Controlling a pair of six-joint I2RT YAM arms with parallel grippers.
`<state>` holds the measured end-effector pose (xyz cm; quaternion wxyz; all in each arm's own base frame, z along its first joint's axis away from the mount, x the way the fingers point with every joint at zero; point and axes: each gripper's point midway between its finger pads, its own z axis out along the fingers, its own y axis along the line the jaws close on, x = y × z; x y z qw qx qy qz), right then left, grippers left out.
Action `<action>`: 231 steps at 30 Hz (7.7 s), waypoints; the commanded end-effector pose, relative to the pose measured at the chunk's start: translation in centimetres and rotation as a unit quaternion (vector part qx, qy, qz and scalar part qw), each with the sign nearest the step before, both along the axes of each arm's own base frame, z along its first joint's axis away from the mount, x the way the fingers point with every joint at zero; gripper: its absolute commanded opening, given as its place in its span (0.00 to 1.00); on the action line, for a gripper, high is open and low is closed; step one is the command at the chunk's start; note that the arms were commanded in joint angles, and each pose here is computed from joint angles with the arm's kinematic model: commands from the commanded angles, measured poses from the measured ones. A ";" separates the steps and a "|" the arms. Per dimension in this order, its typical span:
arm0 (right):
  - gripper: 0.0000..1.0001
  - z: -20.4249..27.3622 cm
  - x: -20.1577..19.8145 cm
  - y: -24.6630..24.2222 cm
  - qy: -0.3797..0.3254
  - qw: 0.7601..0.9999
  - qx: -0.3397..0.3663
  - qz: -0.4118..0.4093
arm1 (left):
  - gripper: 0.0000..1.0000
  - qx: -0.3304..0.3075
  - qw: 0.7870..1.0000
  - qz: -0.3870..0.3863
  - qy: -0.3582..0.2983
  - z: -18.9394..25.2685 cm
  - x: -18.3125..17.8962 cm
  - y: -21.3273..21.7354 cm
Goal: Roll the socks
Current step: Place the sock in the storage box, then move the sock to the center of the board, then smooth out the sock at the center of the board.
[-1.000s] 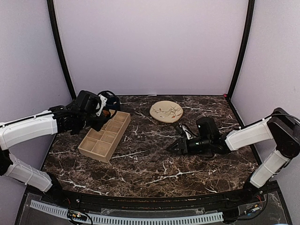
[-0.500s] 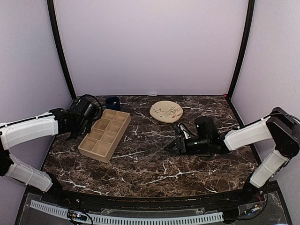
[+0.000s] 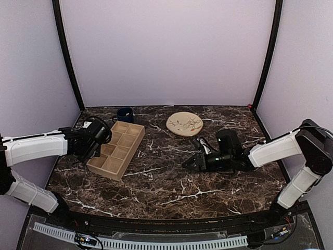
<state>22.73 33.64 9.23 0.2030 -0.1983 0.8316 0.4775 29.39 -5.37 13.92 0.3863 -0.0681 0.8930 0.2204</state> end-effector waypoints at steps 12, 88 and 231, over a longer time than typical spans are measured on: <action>0.45 0.5 -0.3 0.6 -0.013 1.000 0.015 0.012 | 0.00 -0.016 1.000 0.014 0.023 -2.8 -0.6 -0.2; 0.45 3.4 1.1 1.6 -0.038 0.999 0.021 0.014 | 0.00 -0.186 0.947 -0.001 0.261 -12.4 -4.6 -4.3; 0.46 1.1 9.0 -6.7 -0.120 0.920 -0.282 -0.245 | 0.39 -0.268 0.834 -0.472 0.100 -6.5 0.3 -36.1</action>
